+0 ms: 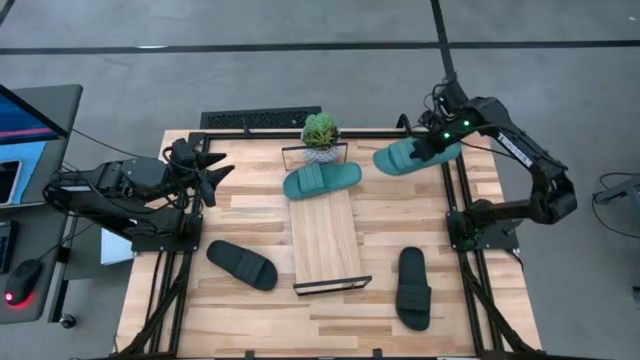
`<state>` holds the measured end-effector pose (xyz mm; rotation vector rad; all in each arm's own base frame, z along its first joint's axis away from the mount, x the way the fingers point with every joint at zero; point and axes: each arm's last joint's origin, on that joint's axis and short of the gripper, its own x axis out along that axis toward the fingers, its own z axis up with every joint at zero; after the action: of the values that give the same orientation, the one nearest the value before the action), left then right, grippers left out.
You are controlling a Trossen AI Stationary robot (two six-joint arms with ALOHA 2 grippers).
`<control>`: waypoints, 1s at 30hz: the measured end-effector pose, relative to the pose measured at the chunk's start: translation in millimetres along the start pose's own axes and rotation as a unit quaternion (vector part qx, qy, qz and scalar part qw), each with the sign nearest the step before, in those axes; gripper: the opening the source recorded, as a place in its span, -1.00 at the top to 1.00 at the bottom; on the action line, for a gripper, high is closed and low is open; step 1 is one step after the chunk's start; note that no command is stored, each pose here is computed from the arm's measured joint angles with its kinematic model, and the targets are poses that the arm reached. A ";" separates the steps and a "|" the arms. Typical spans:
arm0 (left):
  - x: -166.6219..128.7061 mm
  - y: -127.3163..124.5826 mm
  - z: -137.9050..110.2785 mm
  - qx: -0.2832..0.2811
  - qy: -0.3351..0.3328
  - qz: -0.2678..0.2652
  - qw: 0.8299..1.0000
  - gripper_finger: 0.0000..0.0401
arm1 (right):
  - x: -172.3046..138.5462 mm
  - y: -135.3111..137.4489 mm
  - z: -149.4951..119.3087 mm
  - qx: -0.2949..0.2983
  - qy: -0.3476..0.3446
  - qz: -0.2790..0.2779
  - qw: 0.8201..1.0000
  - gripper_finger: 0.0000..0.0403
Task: Pick and place slides into the shelf
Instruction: Put the blue slides on the shelf
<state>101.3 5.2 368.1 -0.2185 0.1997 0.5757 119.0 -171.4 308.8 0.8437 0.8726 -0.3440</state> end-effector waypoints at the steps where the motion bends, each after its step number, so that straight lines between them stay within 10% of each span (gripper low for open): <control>1: 0.0 0.0 0.0 0.000 0.000 0.000 1.000 0.06 | -3.4 4.3 -2.6 0.001 -0.007 0.002 1.000 1.00; 17: -0.3 2.5 -6.1 0.021 0.026 0.010 0.999 0.06 | -39.6 89.5 -38.1 0.029 -0.148 0.078 0.985 1.00; 30: -0.3 2.8 -7.1 0.050 0.032 0.009 0.998 0.06 | 13.7 162.2 -40.0 0.073 -0.141 0.091 0.983 1.00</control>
<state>98.6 5.5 361.0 -0.1378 0.2918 0.5761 200.5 -36.5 365.8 0.9757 0.5069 -0.3607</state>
